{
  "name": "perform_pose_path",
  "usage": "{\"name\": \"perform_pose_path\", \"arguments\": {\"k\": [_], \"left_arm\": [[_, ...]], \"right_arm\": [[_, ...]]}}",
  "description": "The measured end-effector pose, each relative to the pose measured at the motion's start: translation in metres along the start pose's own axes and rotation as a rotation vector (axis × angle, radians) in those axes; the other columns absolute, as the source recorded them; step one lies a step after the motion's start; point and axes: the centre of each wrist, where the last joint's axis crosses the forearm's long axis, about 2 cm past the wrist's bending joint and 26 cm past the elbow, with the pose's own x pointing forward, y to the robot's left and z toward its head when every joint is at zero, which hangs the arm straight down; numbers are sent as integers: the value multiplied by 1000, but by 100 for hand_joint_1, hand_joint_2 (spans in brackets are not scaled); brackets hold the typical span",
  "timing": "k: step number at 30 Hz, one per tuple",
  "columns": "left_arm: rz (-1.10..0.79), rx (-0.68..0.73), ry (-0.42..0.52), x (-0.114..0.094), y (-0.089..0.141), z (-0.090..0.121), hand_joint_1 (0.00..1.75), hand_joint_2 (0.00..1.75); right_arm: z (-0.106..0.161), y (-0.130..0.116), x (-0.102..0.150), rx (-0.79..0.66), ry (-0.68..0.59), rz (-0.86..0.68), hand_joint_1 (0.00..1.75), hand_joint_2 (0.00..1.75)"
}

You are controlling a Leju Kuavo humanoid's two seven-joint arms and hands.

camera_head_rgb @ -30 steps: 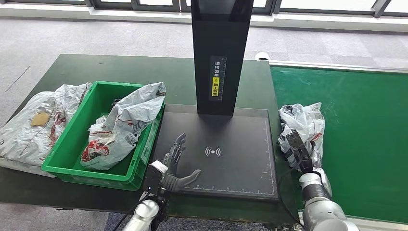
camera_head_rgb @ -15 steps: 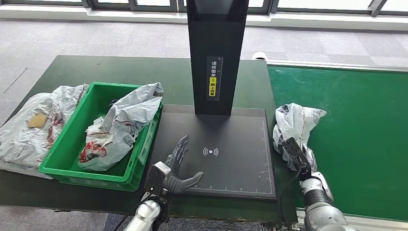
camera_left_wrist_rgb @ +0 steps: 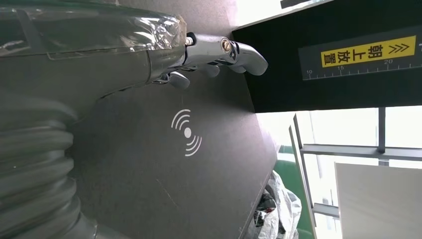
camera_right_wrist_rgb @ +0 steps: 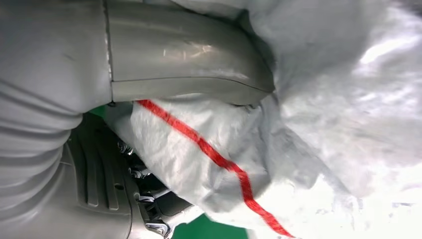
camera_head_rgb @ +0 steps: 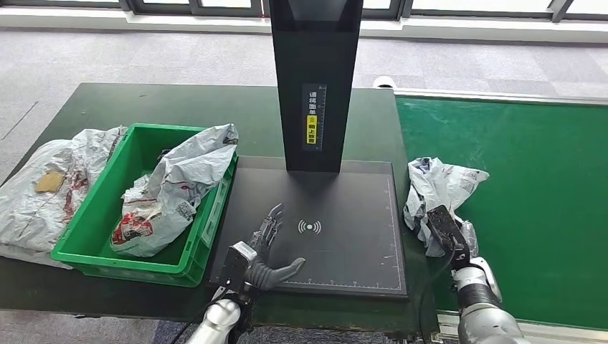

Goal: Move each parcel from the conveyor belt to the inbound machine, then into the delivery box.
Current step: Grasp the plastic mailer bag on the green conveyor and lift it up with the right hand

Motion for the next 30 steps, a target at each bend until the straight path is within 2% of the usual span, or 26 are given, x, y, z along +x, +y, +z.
{"name": "perform_pose_path", "arguments": {"k": [11,14,18,21,23,26,30], "left_arm": [[1,-2,2,0,-1,0,0,175],[-1,-1,4,-1,-1,0,0,175],[-8,3,5,-1,-1,1,0,175],[-11,2,5,-1,0,1,0,175],[-13,1,5,-1,0,1,0,175],[-14,1,5,-1,0,0,0,175],[-16,4,5,-1,0,0,0,175]], "right_arm": [[4,3,-4,-62,-44,-6,175,175],[7,7,-6,-154,-81,-42,175,175],[9,8,-1,-397,-121,-144,175,175],[9,7,14,-541,-200,-116,175,175],[8,8,31,-583,-291,-69,175,175],[6,13,59,-582,-426,-22,175,175],[7,21,83,-571,-537,-18,175,175]]}}
